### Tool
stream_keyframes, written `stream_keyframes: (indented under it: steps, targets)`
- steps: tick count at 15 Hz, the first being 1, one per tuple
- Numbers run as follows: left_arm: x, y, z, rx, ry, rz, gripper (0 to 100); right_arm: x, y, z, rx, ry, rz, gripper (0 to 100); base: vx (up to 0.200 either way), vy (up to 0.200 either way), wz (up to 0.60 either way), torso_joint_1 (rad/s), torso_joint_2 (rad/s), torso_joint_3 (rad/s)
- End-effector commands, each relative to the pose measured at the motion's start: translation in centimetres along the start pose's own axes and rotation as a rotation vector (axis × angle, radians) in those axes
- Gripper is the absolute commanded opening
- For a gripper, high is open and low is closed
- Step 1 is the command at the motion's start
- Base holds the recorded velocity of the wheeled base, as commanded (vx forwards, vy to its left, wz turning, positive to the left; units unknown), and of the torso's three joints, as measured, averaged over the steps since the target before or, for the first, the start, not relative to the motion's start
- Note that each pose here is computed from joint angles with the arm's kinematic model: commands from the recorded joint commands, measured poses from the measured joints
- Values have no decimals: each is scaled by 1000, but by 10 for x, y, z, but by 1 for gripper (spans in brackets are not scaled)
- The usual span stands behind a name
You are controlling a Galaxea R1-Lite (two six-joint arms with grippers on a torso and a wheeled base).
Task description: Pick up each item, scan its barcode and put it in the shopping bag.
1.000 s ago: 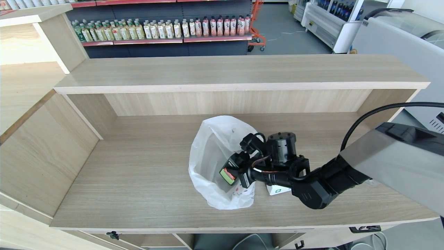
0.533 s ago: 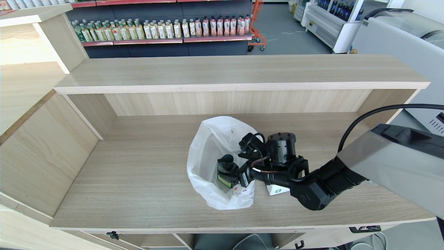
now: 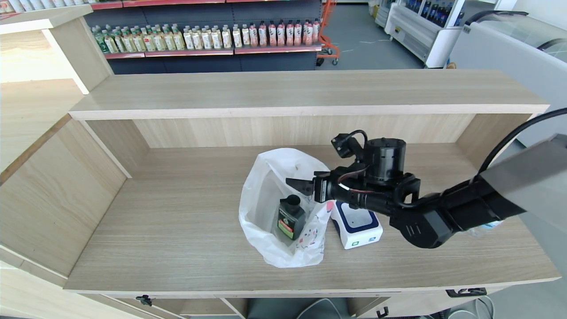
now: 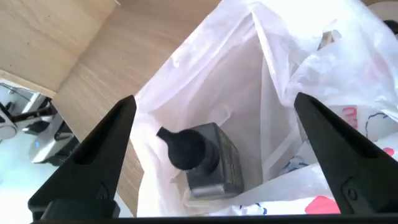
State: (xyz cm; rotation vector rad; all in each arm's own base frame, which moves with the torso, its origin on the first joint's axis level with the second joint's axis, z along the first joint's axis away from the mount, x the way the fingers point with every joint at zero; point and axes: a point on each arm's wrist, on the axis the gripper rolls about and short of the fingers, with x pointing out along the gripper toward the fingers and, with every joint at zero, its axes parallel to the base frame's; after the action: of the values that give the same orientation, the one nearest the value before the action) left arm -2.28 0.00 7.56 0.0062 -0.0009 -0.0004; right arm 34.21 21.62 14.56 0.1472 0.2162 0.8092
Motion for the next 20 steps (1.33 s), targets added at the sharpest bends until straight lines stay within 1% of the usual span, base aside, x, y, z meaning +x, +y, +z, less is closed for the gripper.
stream_keyframes:
  steps: [1, 2, 4, 5, 7, 8, 9, 10, 13, 16, 20]
  targets:
    - [0, 0, 0, -2, 2, 0, 100, -36, 9, 51, 13, -127, -1, 100, 0, 0, 0, 0, 0, 0]
    - [0, 0, 0, -2, 2, 0, 100, -54, 12, 62, 20, -129, -11, 100, 0, 0, 0, 0, 0, 0]
    - [0, 0, 0, -3, 2, 0, 100, -85, 15, 70, 31, -118, -40, 100, 0, 0, 0, 0, 0, 0]
    - [0, 0, 0, -3, 2, 0, 100, -123, 12, 69, 34, -111, -96, 100, 0, 0, 0, 0, 0, 0]
    - [0, 0, 0, -3, 2, -1, 100, -178, 8, 63, 21, -88, -200, 100, 0, 0, 0, 0, 0, 0]
    - [0, 0, 0, -3, 2, -1, 100, -208, 5, 55, -5, -49, -276, 100, 0, 0, 0, 0, 0, 0]
    - [0, 0, 0, -3, 2, 0, 100, -228, 6, 50, -11, -31, -324, 100, 0, 0, 0, 0, 0, 0]
    - [0, 0, 0, -3, 1, -1, 100, -249, 8, 45, -2, -16, -377, 100, 0, -200, 0, 2, 2, -2]
    - [0, 0, 0, -3, -1, 0, 100, -281, 10, 42, -6, 3, -487, 100, 0, -200, 0, -1, 4, 1]
    - [0, 0, 0, -3, 1, 0, 100, -298, 8, 29, -52, 64, -566, 100, 0, -200, 0, 5, 4, 4]
    - [0, 0, 0, -3, 2, 0, 100, -305, 12, 16, -57, 87, -580, 100, 0, -200, 0, 1, 6, 4]
